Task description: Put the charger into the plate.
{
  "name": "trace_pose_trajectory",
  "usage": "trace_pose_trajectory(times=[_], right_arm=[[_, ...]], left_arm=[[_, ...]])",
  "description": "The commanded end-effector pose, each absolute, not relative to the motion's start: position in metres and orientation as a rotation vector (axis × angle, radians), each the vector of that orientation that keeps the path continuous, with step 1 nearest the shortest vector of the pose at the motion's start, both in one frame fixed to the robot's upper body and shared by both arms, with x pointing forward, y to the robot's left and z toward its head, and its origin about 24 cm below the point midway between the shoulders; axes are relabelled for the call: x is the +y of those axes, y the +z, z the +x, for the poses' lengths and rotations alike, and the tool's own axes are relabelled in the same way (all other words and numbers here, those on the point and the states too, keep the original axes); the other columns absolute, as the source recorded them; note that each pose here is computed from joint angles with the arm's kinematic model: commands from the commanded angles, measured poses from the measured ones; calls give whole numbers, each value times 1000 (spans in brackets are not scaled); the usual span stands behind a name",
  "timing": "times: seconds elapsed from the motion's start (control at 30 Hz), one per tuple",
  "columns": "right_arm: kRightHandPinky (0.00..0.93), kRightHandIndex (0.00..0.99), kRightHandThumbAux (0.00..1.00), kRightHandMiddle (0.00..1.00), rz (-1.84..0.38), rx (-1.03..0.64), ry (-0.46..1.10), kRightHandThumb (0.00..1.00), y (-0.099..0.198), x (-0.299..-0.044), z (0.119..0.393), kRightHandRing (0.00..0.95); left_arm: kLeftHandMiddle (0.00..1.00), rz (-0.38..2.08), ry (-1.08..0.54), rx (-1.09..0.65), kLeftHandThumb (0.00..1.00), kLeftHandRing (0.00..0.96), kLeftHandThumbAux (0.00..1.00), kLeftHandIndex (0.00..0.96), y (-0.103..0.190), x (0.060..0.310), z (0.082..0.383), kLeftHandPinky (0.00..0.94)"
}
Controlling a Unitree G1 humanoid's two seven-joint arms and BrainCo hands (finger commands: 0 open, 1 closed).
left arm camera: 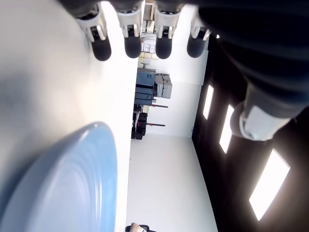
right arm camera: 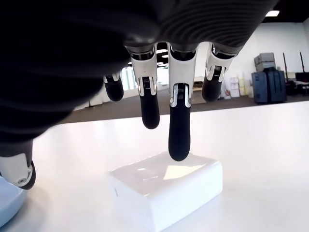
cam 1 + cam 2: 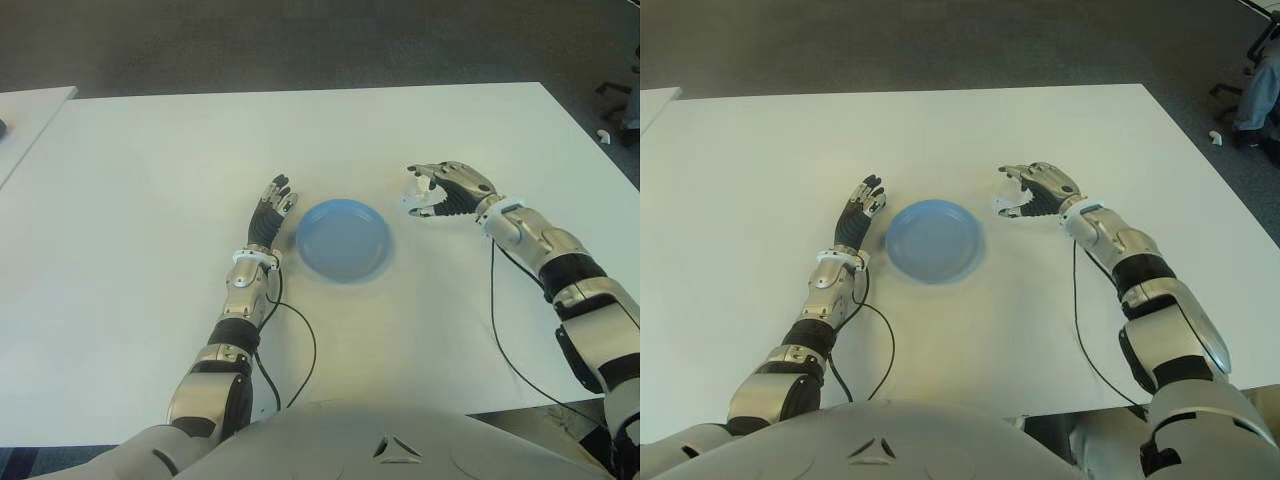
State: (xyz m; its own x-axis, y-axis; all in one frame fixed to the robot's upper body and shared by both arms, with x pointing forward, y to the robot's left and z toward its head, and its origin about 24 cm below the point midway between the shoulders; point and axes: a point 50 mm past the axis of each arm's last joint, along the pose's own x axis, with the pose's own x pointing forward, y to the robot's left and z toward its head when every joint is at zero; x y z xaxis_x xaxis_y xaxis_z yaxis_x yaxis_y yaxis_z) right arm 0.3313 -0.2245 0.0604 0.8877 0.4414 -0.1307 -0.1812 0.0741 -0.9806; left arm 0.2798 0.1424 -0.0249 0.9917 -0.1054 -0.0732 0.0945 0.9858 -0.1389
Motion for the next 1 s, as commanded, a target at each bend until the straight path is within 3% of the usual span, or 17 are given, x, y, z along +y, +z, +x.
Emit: trace_pose_trajectory(times=[0.03,0.23,0.47,0.8,1.0], right_arm=[[2,0,460,170,-1380,-199,481,0,53,-233,317,331],[0,0,487,123,-1291,-185,477,0,42,-240,293,259],[0,0,497,115,-1219,-236,498,0,41,-236,271,243],[0,0,480,114,-1187,-246,487,0,43,-234,260,234],[0,0,471,99,-1199,-298,461,0,50,-235,262,179]], left_arm=[[52,-138,-99,159,0,0,531,0,-39,145,272,0],[51,-135,-95,157,0,0,530,0,-39,145,271,0],[46,-140,-93,160,0,0,532,0,-39,145,271,0],[45,-139,-93,159,0,0,528,0,-39,146,271,0],[44,-134,-95,159,0,0,527,0,-38,147,271,0]])
